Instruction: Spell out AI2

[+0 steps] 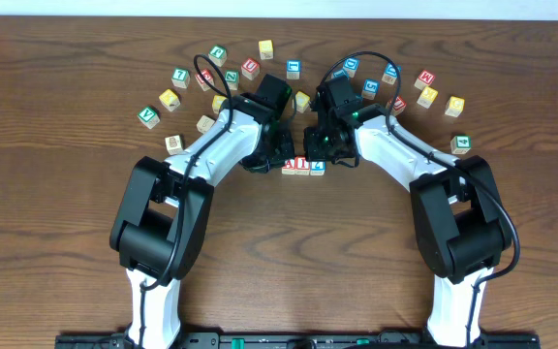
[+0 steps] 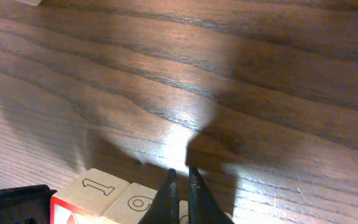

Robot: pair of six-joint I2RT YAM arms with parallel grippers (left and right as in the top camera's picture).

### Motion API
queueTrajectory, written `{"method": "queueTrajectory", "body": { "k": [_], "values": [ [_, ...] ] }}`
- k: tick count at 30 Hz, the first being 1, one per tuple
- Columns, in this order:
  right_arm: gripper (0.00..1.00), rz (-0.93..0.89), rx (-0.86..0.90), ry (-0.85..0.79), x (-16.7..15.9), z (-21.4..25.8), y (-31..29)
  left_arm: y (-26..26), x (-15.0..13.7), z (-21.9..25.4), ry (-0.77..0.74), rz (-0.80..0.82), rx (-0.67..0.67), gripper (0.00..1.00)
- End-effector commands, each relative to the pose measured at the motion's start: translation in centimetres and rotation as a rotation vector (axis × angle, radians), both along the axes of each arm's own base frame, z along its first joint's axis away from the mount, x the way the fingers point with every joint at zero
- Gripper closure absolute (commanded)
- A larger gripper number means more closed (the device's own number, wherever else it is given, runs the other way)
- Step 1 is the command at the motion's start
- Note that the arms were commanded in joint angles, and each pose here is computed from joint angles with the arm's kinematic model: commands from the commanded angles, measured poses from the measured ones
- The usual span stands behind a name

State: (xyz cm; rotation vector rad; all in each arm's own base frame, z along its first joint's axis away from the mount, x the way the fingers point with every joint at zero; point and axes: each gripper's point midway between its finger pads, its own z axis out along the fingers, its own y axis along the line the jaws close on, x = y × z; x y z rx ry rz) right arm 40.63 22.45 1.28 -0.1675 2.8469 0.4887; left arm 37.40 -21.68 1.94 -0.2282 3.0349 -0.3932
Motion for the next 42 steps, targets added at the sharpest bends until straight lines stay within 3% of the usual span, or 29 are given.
{"method": "queueTrajectory", "body": {
  "k": [1,11,22,42],
  "values": [
    [0.95,0.028,0.012,-0.021,0.5,0.1,0.8,0.0,-0.4,-0.7,0.028,0.007,-0.001,0.92],
    [0.88,-0.039,0.021,-0.043,3.1,4.9,-1.5,0.1,-0.4,-0.7,0.027,0.003,0.0,0.92],
    [0.9,-0.067,-0.078,0.175,-1.9,2.5,-4.2,0.1,-0.5,-0.7,0.026,-0.004,0.0,0.92],
    [0.88,-0.083,-0.042,-0.053,3.2,3.4,-3.0,0.1,-0.5,-0.7,0.029,0.009,-0.001,0.92]
  ]
}}
